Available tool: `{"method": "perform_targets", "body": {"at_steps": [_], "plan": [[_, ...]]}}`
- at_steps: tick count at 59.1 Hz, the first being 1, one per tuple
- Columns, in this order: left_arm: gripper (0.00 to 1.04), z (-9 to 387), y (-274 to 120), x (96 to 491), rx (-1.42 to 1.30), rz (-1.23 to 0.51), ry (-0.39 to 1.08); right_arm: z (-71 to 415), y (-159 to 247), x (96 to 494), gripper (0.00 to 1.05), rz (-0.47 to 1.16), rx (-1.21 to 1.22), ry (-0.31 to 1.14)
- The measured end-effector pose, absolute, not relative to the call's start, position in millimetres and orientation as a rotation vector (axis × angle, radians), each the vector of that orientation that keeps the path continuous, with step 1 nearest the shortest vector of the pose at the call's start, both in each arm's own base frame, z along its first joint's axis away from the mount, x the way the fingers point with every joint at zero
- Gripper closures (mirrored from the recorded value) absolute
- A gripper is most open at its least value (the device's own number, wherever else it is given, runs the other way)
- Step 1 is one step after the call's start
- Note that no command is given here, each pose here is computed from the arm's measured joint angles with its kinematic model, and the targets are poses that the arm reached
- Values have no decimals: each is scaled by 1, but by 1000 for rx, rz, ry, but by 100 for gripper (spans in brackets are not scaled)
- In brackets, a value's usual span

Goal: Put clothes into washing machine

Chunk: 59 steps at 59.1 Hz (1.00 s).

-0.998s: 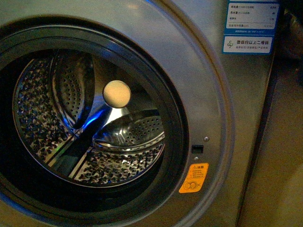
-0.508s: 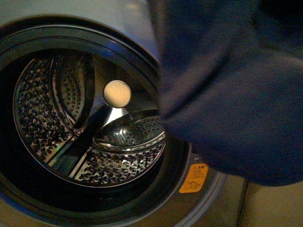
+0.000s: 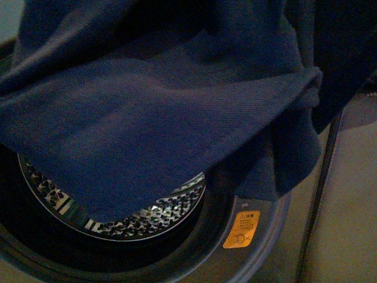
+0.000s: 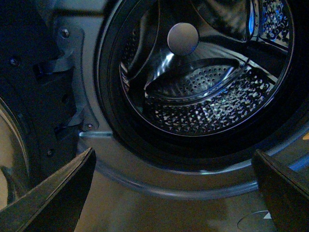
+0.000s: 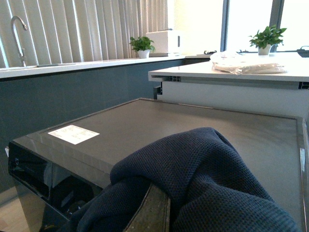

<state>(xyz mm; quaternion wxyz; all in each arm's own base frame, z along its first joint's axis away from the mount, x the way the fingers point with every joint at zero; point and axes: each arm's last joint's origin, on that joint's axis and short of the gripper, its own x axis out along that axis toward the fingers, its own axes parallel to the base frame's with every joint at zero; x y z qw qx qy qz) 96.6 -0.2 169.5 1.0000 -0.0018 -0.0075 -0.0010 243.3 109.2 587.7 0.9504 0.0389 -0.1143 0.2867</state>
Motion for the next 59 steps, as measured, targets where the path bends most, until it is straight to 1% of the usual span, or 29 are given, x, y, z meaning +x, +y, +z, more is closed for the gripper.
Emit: {"method": "perform_targets", "body": {"at_steps": [11, 17, 22, 29, 31, 43, 49, 54, 59], "plan": [[7, 169, 0, 97, -11, 3, -14, 588, 109, 243, 100, 583, 79, -232], [7, 177, 12, 106, -181, 23, 8, 588, 109, 243, 100, 583, 79, -232], [7, 202, 28, 116, -235, 21, -38, 588, 109, 243, 100, 583, 79, -232], [7, 253, 47, 134, -220, -11, -117, 588, 109, 243, 100, 583, 79, -232], [7, 262, 50, 138, -213, -20, -129, 588, 109, 243, 100, 583, 79, -232], [7, 340, 62, 176, -183, -156, -196, 588, 109, 243, 100, 583, 79, -232], [7, 381, 53, 196, -182, -268, -234, 588, 109, 243, 100, 583, 79, -232], [7, 393, 41, 204, -181, -340, -227, 588, 109, 243, 100, 583, 79, -232], [7, 401, 17, 218, -175, -463, -209, 588, 109, 243, 100, 583, 79, -232]]}}
